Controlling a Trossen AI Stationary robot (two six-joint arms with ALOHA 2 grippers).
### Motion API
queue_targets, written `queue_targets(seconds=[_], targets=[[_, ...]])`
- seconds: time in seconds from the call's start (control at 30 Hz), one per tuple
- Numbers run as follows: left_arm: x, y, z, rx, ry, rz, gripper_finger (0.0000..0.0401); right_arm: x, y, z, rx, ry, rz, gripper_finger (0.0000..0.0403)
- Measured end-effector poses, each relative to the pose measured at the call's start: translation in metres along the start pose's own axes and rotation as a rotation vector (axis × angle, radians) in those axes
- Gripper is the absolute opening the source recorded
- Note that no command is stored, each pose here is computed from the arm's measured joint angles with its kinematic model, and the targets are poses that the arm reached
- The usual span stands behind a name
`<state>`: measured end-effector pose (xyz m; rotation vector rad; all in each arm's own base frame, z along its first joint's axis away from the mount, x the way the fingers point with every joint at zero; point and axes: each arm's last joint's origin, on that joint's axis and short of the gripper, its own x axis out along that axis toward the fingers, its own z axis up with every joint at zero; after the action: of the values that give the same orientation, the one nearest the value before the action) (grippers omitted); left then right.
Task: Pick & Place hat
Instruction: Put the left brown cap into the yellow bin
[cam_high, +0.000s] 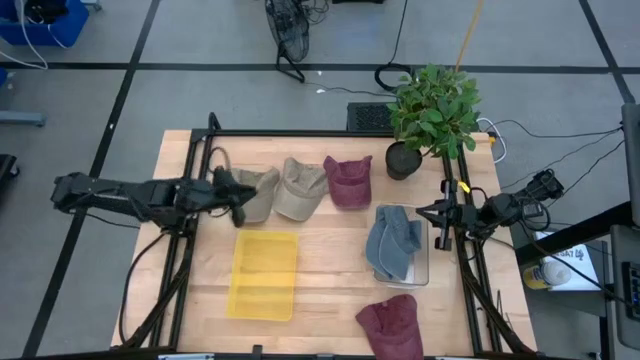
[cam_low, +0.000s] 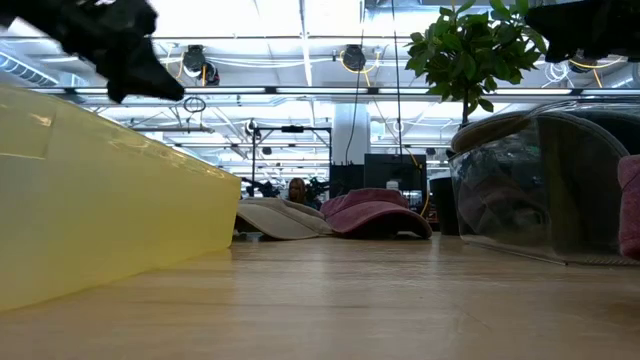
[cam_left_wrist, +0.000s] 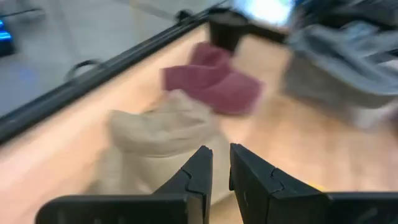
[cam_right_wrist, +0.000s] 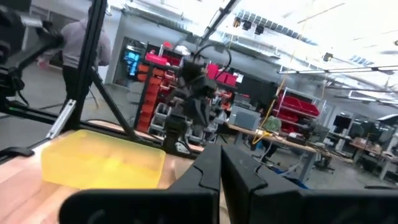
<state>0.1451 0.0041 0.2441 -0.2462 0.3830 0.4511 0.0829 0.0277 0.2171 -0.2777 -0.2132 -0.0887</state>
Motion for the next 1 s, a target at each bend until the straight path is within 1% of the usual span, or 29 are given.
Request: queue_targets(seconds=[0.1, 0.2, 0.27, 0.33, 0.43, 0.5, 0.6, 0.73, 0.8, 0.87, 1.0], targets=[[0.007, -0.008, 0.03, 0.043, 0.06, 0.077, 0.0061, 0.0, -0.001, -0.002, -0.003, 0.037, -0.054, 0.0], [0.016, -0.012, 0.05, 0.149, 0.189, 0.145, 0.0061, 0.0, -0.002, -0.005, 0.019, 0.075, -0.097, 0.0], [0.023, -0.012, 0.062, 0.217, 0.267, 0.205, 0.0065, 0.0, -0.002, -0.005, 0.046, 0.075, -0.099, 0.0], [0.03, -0.011, 0.07, 0.24, 0.343, 0.262, 0.0079, 0.0, -0.002, -0.004, 0.068, 0.069, -0.099, 0.0], [0.043, -0.005, 0.073, 0.27, 0.488, 0.323, 0.0118, 0.0, -0.002, -0.004, 0.094, 0.062, -0.101, 0.0], [0.052, 0.001, 0.068, 0.299, 0.595, 0.322, 0.0154, 0.0, -0.002, -0.004, 0.113, 0.065, -0.101, 0.0], [0.063, 0.012, 0.061, 0.317, 0.74, 0.282, 0.0211, 0.001, -0.001, -0.005, 0.126, 0.073, -0.099, 0.0], [0.072, 0.025, 0.055, 0.296, 0.854, 0.219, 0.0274, 0.002, 0.001, -0.006, 0.117, 0.087, -0.094, 0.0], [0.075, 0.03, 0.054, 0.271, 0.874, 0.18, 0.0294, 0.003, 0.001, -0.007, 0.112, 0.094, -0.092, 0.0], [0.078, 0.035, 0.054, 0.265, 0.892, 0.171, 0.0306, 0.004, 0.002, -0.007, 0.107, 0.102, -0.089, 0.0], [0.084, 0.045, 0.052, 0.239, 0.917, 0.185, 0.0311, 0.005, 0.004, -0.009, 0.093, 0.122, -0.082, 0.0]])
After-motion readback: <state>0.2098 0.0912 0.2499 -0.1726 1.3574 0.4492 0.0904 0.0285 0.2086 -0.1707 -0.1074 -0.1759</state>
